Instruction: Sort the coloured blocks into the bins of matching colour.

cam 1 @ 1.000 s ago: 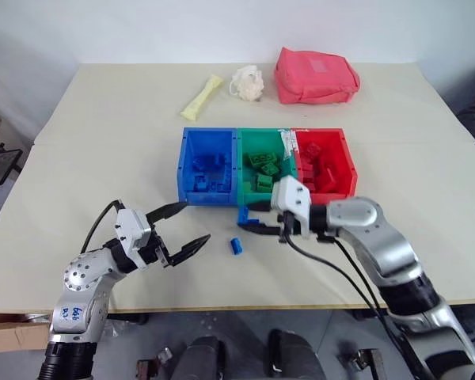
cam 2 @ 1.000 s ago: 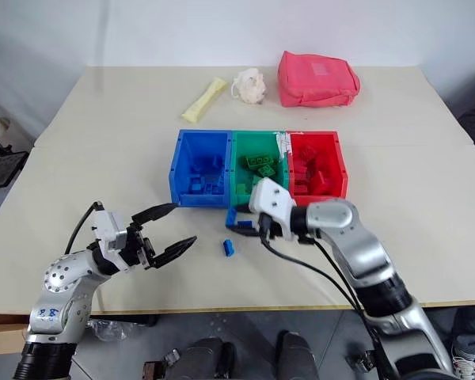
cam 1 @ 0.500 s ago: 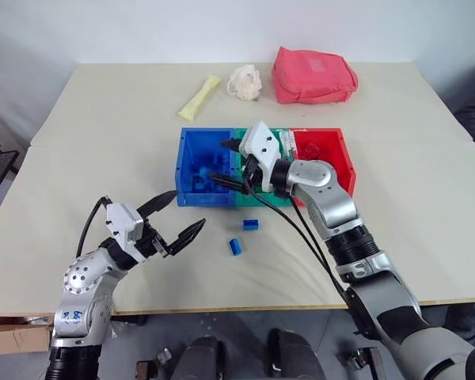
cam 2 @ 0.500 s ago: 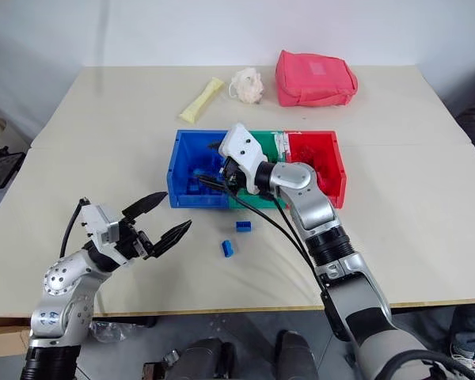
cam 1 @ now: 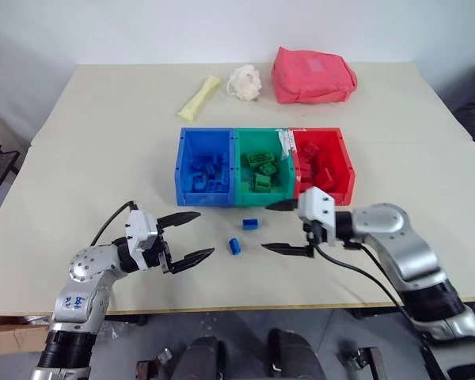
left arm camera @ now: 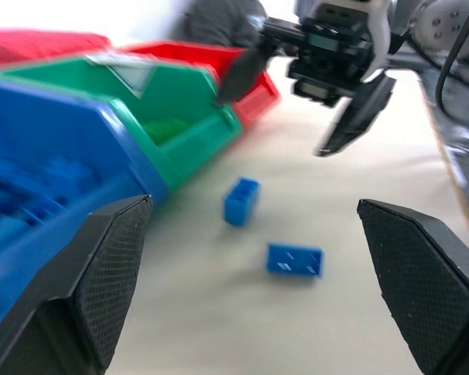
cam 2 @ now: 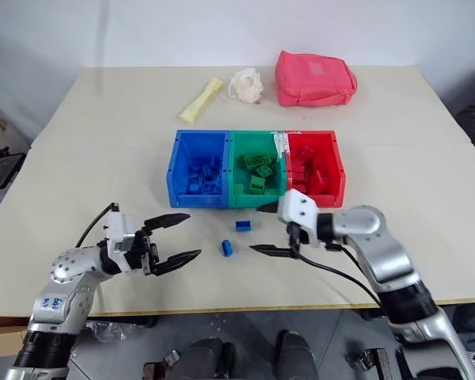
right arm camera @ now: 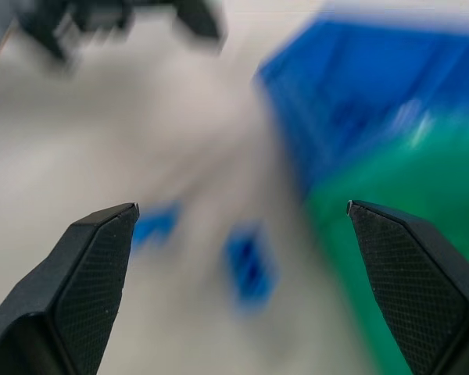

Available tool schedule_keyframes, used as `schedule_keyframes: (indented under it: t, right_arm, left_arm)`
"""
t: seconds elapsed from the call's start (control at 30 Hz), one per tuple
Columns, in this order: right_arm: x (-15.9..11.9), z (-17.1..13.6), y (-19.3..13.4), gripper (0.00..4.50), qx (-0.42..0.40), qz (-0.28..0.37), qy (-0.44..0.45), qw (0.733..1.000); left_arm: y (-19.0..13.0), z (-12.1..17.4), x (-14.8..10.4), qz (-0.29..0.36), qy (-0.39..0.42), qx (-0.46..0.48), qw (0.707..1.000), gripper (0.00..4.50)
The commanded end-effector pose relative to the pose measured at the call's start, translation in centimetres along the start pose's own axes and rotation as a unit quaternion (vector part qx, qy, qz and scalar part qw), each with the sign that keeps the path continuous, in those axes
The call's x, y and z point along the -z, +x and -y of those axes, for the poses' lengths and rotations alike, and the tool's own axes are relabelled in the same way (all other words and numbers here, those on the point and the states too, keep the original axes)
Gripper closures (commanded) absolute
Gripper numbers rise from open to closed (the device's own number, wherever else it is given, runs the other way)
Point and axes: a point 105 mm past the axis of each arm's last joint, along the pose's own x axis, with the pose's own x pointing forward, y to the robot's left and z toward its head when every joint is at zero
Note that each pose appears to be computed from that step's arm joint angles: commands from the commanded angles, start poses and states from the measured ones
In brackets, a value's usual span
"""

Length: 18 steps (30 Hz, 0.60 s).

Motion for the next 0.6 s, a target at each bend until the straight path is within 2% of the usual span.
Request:
schedule_keyframes:
  t: [0.03,0.13,0.27,0.6]
  right_arm:
    - [-0.1,-0.9,-3.0,0.03,0.012,-0.016,0.001,1.0]
    - [0.9,-1.5,-4.8,0.03,0.033,-0.043,0.026,0.998]
    - [1.6,-1.5,-5.4,0.03,0.057,-0.061,0.039,0.996]
    - [1.2,-0.3,-1.2,0.03,0.1,-0.004,0.073,0.992]
  left_arm:
    - [-0.1,0.4,0.5,-0.019,0.006,0.049,0.999,0.0]
    - [-0.1,0.3,1.1,-0.032,0.005,0.065,0.997,0.0]
    - [0.0,0.2,1.5,-0.036,0.005,0.076,0.996,0.0]
    - [0.2,0.4,1.2,-0.024,0.008,0.073,0.997,0.0]
